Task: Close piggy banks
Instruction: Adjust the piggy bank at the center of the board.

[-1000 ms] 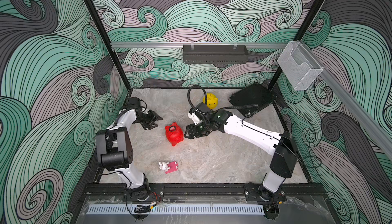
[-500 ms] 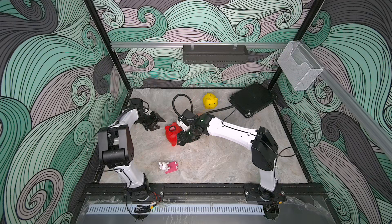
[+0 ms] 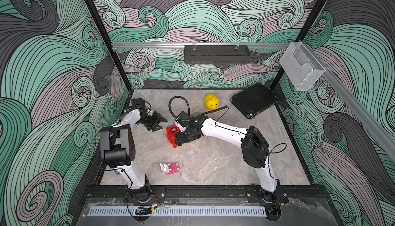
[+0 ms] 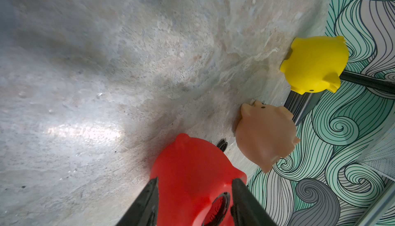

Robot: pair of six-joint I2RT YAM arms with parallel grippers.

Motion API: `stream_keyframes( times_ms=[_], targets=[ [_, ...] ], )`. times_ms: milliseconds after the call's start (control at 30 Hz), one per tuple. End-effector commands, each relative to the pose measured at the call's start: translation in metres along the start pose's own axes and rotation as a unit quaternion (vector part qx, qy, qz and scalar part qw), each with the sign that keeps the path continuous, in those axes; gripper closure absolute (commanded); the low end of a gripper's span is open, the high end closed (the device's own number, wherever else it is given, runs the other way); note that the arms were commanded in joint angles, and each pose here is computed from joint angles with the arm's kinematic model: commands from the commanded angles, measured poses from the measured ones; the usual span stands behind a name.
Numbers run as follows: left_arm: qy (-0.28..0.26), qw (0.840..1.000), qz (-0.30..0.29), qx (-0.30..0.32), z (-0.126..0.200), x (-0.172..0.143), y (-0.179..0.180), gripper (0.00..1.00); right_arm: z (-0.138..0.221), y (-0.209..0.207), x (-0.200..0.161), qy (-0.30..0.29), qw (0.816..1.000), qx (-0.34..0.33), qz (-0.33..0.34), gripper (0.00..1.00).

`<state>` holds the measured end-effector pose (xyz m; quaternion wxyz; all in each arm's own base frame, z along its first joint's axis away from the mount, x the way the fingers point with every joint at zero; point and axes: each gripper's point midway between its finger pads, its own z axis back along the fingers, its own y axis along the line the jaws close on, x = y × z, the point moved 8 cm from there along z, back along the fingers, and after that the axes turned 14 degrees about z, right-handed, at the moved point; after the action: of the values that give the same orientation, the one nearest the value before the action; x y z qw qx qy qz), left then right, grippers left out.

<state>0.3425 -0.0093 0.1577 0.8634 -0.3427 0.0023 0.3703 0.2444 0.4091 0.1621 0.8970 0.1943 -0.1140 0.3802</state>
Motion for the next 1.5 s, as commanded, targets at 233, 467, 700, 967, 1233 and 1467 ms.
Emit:
stream_keyframes(
  times_ms=[233, 467, 700, 967, 1233, 1467],
  targets=[
    [0.038, 0.999, -0.014, 0.004, -0.007, -0.010, 0.000, 0.46, -0.006, -0.003, -0.001, 0.008, 1.000, -0.022, 0.009, 0.33],
    [0.052, 0.998, -0.018, 0.017, -0.010, -0.022, 0.014, 0.47, -0.008, -0.006, -0.005, 0.017, 0.999, -0.031, 0.013, 0.35],
    [0.061, 0.998, -0.014, 0.021, -0.010, -0.034, 0.025, 0.48, -0.008, -0.009, -0.008, 0.025, 0.999, -0.038, 0.012, 0.36],
    [0.055, 0.998, -0.018, 0.032, -0.002, -0.044, 0.030, 0.48, -0.007, -0.013, -0.009, 0.030, 0.999, -0.044, 0.008, 0.37],
    [0.057, 0.998, -0.014, 0.037, -0.002, -0.048, 0.034, 0.49, -0.002, -0.022, -0.009, 0.032, 0.997, -0.064, 0.002, 0.37],
    [0.061, 0.997, -0.013, 0.042, 0.002, -0.054, 0.035, 0.49, 0.001, -0.029, -0.006, 0.032, 0.997, -0.073, -0.005, 0.37]
  ],
)
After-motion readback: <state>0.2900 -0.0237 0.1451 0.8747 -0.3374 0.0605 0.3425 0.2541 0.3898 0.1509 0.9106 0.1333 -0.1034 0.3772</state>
